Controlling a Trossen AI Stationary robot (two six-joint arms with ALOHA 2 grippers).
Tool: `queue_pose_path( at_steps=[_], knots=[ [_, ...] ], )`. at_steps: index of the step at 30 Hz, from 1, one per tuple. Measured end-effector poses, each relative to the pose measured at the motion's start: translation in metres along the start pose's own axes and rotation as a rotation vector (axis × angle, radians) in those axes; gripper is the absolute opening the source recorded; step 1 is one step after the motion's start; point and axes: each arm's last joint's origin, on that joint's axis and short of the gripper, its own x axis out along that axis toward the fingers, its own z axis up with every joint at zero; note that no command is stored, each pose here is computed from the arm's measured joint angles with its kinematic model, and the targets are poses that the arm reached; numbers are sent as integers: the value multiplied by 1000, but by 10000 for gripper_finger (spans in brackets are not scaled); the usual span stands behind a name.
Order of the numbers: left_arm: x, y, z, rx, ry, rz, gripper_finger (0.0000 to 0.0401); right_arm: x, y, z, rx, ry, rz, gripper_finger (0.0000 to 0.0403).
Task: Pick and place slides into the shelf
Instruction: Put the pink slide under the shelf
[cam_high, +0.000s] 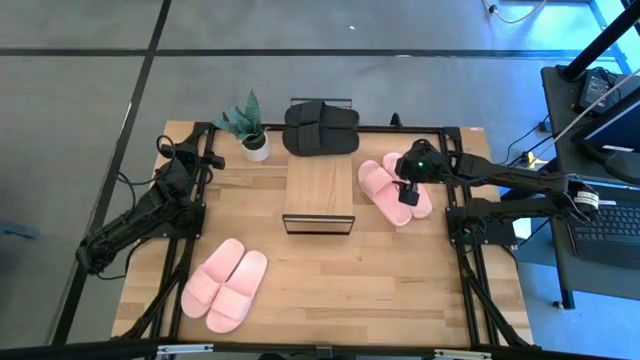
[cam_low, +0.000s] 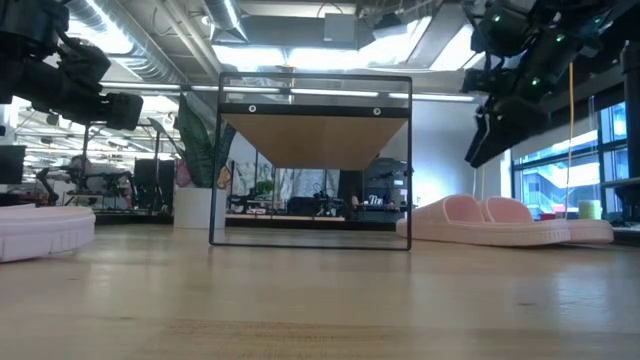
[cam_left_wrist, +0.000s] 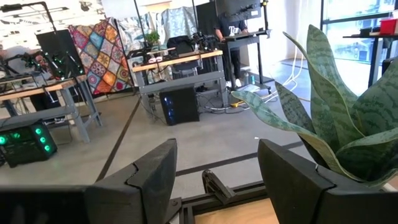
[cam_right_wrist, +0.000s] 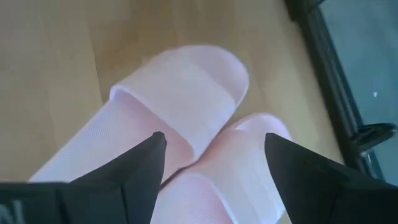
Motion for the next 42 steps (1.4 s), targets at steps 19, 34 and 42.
queue_pose_path(
  at_steps=[19,34,42],
  knots=[
    [0,0,0,3,0,0,217,84,13,8,-137,156,-15,259],
    [0,0,0,3,1,0,217,93,25,16,-252,109,-43,19],
    [0,0,0,4,1,0,217,86,52,24,-438,22,53,17]
  ],
)
